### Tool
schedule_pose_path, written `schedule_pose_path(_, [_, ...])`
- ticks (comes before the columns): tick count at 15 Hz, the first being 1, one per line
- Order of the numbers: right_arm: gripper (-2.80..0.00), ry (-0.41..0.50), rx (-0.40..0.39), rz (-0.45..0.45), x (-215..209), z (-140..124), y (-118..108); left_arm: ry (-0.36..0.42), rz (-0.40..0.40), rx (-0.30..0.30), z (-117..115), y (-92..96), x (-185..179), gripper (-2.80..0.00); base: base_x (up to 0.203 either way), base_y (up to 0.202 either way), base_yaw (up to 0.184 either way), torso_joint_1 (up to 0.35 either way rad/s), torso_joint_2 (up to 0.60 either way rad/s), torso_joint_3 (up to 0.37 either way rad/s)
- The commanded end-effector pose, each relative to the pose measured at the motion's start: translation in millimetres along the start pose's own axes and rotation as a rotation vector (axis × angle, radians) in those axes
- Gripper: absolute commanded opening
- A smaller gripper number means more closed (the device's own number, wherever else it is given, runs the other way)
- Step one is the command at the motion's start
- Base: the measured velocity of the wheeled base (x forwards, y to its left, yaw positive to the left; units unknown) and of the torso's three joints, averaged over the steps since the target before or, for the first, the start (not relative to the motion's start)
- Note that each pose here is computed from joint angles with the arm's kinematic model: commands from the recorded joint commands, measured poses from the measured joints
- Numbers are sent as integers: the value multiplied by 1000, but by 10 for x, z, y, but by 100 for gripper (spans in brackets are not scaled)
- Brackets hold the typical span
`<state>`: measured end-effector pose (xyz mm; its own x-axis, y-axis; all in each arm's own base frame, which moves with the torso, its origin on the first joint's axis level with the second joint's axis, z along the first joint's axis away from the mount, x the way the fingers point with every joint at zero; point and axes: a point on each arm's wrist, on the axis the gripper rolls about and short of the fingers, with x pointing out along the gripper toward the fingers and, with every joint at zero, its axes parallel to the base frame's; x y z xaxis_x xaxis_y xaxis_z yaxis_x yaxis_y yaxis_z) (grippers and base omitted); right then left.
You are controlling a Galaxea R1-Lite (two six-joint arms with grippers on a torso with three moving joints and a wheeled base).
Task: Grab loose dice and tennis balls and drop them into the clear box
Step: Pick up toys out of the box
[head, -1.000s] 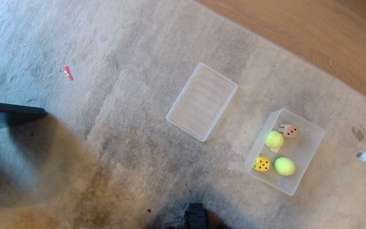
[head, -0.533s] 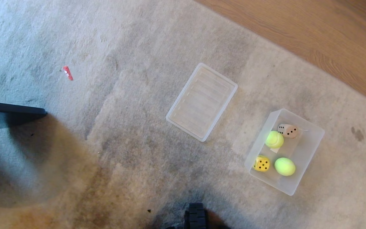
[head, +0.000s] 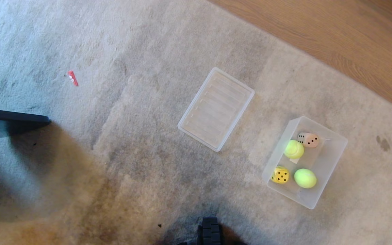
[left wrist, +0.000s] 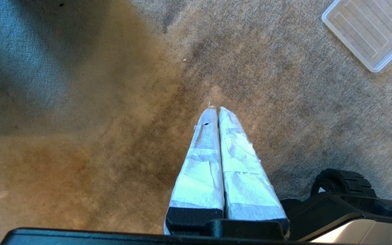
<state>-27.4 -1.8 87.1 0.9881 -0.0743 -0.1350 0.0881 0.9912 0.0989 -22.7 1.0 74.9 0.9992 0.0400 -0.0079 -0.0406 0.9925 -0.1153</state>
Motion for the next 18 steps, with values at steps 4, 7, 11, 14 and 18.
schedule_pose_path(4, [-280, -24, -78, 35, -3, -110, -5, 0, 1, -2, 0, 0, 0, -280, 0, 0, 0, 0, 0, 0])
schedule_pose_path(7, [-280, -24, -78, 35, -3, -110, -5, 1, -8, 9, 0, -2, 0, -280, 0, 0, 0, 0, 0, 0])
schedule_pose_path(11, [-280, -24, -78, 35, -3, -110, -5, 0, 1, 0, 0, 0, 0, -280, 0, 0, 0, 0, 0, 0])
schedule_pose_path(14, [-280, -24, -78, 35, -3, -110, -5, 0, -2, 8, 0, 0, 0, -280, 0, 0, 0, 0, 0, 0])
schedule_pose_path(18, [-280, -26, -78, 35, -3, -109, -5, -1, -3, 12, 1, -1, 0, -280, 0, 0, 0, 2, 2, 34])
